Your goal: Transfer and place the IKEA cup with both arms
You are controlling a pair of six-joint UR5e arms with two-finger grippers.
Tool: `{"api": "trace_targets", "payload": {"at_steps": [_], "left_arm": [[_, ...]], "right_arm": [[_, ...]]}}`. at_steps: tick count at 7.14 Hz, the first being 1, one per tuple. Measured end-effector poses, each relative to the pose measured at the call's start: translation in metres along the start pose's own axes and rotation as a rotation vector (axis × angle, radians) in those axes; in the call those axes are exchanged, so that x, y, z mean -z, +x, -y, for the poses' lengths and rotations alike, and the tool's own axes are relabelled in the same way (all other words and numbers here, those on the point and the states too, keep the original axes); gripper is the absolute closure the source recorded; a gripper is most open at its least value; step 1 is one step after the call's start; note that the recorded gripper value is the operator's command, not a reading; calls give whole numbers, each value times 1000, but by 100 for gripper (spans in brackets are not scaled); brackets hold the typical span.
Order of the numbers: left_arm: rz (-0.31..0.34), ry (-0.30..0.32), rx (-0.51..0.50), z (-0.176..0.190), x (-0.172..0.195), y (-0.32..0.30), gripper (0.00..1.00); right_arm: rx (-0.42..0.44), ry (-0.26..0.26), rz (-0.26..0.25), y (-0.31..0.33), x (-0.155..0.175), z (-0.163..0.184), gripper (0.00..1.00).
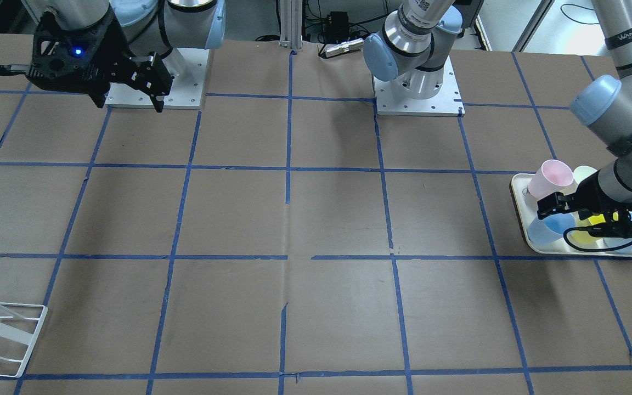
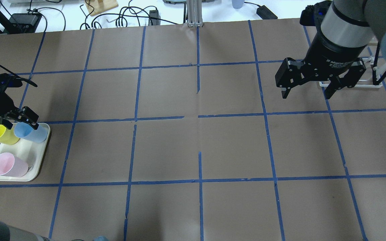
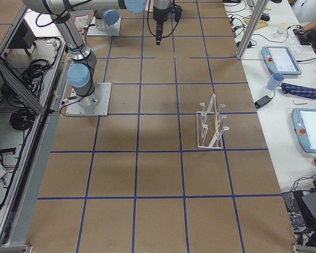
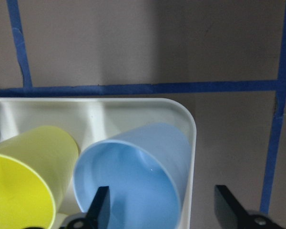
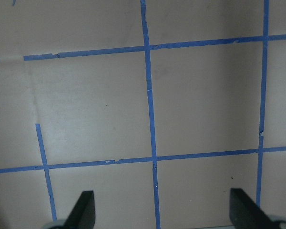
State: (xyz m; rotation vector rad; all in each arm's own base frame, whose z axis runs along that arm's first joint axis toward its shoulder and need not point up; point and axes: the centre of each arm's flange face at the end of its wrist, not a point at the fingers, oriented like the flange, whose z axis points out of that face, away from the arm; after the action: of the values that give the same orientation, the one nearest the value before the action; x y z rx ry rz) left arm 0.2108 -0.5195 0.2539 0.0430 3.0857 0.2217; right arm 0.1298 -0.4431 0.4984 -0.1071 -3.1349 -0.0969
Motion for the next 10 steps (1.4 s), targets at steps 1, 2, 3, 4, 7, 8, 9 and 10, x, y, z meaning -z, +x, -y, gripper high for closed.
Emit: {"api": "trace_targets", "payload": {"at_steps": [1, 2, 3, 4, 7, 8, 9, 10], "left_arm": [[2, 1, 0, 0, 2, 0, 0], [3, 3, -2, -2, 7, 1, 0], [-3, 6, -7, -4, 19, 6, 0], [-17, 18, -21, -5, 42, 18, 0], [-35, 49, -27, -14, 140, 123, 0], [-29, 75, -13, -21, 165, 168, 0], [-24, 107, 2, -29, 184, 212, 0], [-25, 139, 10, -37, 198, 250, 0]], "right_arm": [[0, 0, -1, 0, 0, 0, 0], [0, 0, -1, 0, 0, 0, 0], [-1, 0, -1, 0, 0, 0, 0], [-2, 0, -1, 0, 0, 0, 0], [-4, 1, -1, 1, 0, 1, 0], [-5, 0, -1, 1, 0, 1, 0], [-7, 1, -1, 2, 0, 1, 0], [-7, 1, -1, 3, 0, 2, 0]]}}
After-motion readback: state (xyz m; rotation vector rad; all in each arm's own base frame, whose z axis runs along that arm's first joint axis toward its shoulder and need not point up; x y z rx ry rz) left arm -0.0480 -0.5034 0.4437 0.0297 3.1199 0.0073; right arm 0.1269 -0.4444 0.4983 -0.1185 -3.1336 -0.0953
